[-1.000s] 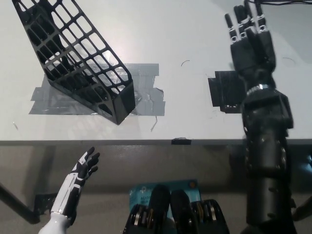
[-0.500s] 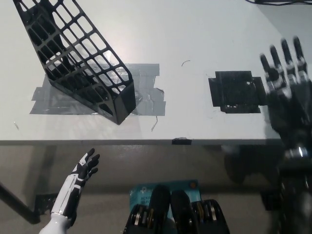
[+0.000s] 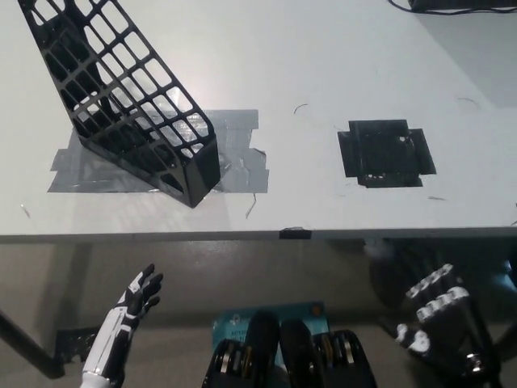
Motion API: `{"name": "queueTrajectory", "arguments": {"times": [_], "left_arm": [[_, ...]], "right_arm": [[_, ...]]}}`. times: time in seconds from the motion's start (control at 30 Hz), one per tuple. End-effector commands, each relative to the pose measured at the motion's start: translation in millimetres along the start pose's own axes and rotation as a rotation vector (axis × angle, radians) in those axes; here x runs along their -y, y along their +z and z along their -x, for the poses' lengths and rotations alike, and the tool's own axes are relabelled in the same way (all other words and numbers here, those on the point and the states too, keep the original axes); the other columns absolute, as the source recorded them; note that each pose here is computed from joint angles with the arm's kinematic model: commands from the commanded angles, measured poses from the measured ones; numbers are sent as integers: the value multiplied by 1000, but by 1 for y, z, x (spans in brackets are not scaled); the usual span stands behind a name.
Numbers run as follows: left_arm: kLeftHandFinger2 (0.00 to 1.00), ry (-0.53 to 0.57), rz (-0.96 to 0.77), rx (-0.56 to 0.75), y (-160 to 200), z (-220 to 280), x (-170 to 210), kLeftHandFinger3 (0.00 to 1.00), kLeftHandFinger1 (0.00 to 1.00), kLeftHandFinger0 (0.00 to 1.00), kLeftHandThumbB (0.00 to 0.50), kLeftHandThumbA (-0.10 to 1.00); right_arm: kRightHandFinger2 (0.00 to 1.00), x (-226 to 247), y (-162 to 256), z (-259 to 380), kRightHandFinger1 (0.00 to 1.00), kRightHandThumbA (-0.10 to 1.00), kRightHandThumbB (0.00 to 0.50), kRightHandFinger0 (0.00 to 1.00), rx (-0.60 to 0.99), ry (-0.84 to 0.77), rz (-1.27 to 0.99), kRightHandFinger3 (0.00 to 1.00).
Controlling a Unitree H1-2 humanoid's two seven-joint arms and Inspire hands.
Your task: A shelf with a book inside it is placed on the center of the desk infront of the robot. The robot uses its right hand to grab the book, take it out and hand it to a person.
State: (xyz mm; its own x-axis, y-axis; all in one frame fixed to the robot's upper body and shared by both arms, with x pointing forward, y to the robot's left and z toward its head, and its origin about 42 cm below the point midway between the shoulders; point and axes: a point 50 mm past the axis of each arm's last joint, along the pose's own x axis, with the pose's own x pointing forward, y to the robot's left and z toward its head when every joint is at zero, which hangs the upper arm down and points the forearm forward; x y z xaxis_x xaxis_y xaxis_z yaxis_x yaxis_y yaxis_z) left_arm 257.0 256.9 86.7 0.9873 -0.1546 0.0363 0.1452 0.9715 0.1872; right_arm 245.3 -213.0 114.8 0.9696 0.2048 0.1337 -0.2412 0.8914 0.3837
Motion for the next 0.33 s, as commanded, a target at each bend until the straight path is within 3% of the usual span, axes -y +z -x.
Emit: {"name": "queueTrajectory", "arguments": {"times": [0.0, 0.1, 0.3], "left_arm": [[1000, -5, 13, 75, 7, 1, 1, 1000, 1000, 1000, 278, 1000], [1000, -1, 13, 81, 6, 3, 1, 1000, 1000, 1000, 278, 1000], [1000, 3, 13, 77, 6, 2, 1, 1000, 1000, 1000, 285, 1000]], "right_arm": [[1000, 0, -13, -10, 1000, 1000, 384, 1000, 11, 61, 185, 1000], [1000, 0, -19, -10, 1000, 1000, 347, 1000, 3, 66, 239, 1000], [1000, 0, -22, -11, 1000, 1000, 384, 1000, -4, 55, 213, 1000]]}}
